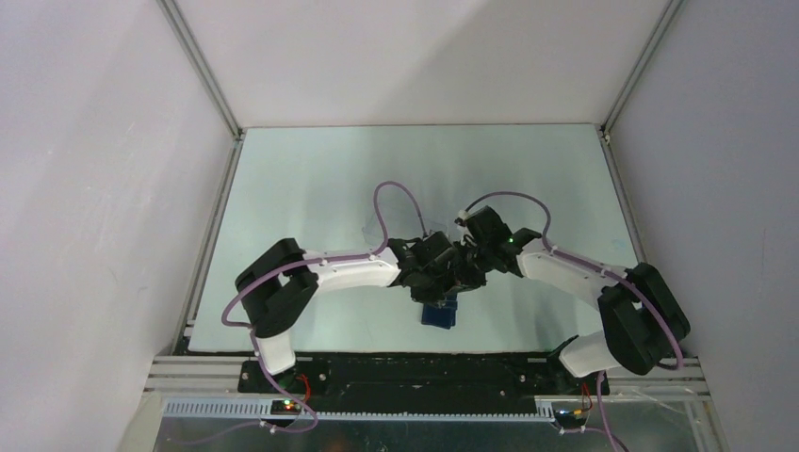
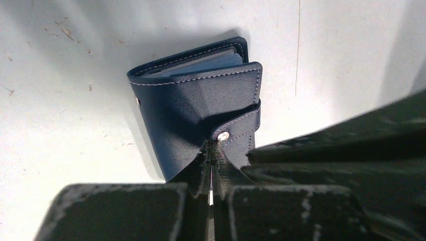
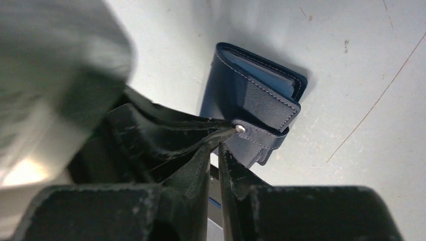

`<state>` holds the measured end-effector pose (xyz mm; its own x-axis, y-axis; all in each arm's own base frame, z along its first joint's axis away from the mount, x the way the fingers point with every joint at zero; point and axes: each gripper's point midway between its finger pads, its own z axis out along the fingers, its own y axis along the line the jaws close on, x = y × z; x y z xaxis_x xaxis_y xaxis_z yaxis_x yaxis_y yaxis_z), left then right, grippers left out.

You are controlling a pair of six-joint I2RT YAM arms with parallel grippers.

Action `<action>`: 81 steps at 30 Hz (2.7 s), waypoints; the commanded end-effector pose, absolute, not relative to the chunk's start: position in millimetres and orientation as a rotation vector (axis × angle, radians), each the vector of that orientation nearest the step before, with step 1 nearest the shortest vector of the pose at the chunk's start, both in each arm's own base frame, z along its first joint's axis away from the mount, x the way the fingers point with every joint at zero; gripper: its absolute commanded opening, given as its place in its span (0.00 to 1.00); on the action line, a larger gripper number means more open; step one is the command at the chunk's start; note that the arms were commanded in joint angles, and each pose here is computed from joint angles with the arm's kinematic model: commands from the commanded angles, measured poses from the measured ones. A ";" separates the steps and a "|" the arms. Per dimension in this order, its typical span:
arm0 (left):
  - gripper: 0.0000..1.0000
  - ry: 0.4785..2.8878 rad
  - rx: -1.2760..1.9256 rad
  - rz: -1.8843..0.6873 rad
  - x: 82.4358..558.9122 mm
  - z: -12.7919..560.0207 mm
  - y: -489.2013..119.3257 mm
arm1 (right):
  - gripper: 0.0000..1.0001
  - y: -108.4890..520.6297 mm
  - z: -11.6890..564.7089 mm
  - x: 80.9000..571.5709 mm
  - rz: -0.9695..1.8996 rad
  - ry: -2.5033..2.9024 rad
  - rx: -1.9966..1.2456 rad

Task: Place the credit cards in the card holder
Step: Close the card holder at the center of the board.

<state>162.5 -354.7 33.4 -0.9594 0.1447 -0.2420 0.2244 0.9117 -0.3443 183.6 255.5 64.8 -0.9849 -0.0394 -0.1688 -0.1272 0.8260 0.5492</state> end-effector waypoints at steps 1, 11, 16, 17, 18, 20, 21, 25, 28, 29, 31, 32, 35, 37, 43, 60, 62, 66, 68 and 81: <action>0.00 2.795 0.351 -0.608 165.0 59.3 -363.1 | 0.16 264.4 93.2 194.8 1.017 2.749 -0.168; 0.00 2.786 0.421 -0.700 158.2 72.7 -380.8 | 0.11 252.7 71.7 192.6 0.904 2.832 -0.129; 0.00 2.816 0.416 -0.693 154.4 64.3 -381.0 | 0.07 248.5 64.8 189.6 0.868 2.863 -0.131; 0.00 2.822 0.414 -0.693 153.3 63.3 -380.9 | 0.07 247.6 63.1 189.7 0.860 2.867 -0.131; 0.00 2.827 0.416 -0.688 152.2 61.3 -380.9 | 0.06 246.9 61.2 188.4 0.854 2.875 -0.131; 0.00 2.835 0.411 -0.683 150.6 58.8 -380.4 | 0.06 246.3 58.1 187.4 0.847 2.882 -0.131; 0.00 2.840 0.410 -0.679 149.6 57.5 -379.7 | 0.05 245.9 56.1 186.8 0.844 2.888 -0.130; 0.00 2.859 0.414 -0.665 146.4 50.8 -378.2 | 0.05 245.5 50.1 185.3 0.826 2.903 -0.129; 0.00 2.870 0.416 -0.656 144.8 46.5 -377.9 | 0.05 246.8 45.9 184.7 0.819 2.912 -0.134; 0.00 2.875 0.416 -0.650 144.4 44.7 -377.3 | 0.05 247.6 43.9 184.8 0.821 2.916 -0.134; 0.00 2.879 0.414 -0.640 144.3 42.3 -376.2 | 0.05 248.1 40.6 184.9 0.817 2.924 -0.132; 0.00 2.882 0.411 -0.633 144.2 40.8 -375.1 | 0.05 248.2 38.4 184.4 0.812 2.930 -0.133; 0.00 2.889 0.411 -0.627 143.1 38.6 -373.8 | 0.04 248.5 33.9 182.8 0.794 2.941 -0.145; 0.00 2.891 0.414 -0.621 142.8 37.0 -373.2 | 0.04 249.3 30.9 181.5 0.784 2.948 -0.152; 0.00 2.891 0.392 -0.593 145.2 33.5 -369.6 | 0.04 250.1 20.0 178.3 0.741 2.969 -0.174; 0.00 2.869 0.321 -0.557 156.9 33.6 -364.5 | 0.02 232.3 -18.3 165.7 0.478 3.024 -0.228; 0.00 2.851 0.332 -0.580 158.5 39.2 -368.0 | 0.03 236.0 -12.4 168.5 0.520 3.006 -0.221; 0.00 2.793 0.349 -0.694 160.8 60.9 -381.2 | 0.07 248.1 10.1 175.9 0.700 2.968 -0.176; 0.00 2.757 0.351 -0.750 162.1 72.8 -386.4 | 0.09 251.6 23.1 182.0 0.778 2.933 -0.153; 0.29 2.665 0.183 -1.121 166.4 95.4 -383.4 | 0.11 242.8 15.8 195.1 0.856 2.956 -0.085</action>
<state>161.6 -370.8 76.9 -0.9589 0.0704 -0.2750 0.2192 0.7992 -0.5597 197.5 244.2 30.1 -0.9941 -0.0087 -0.1083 -0.0655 0.8428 0.5342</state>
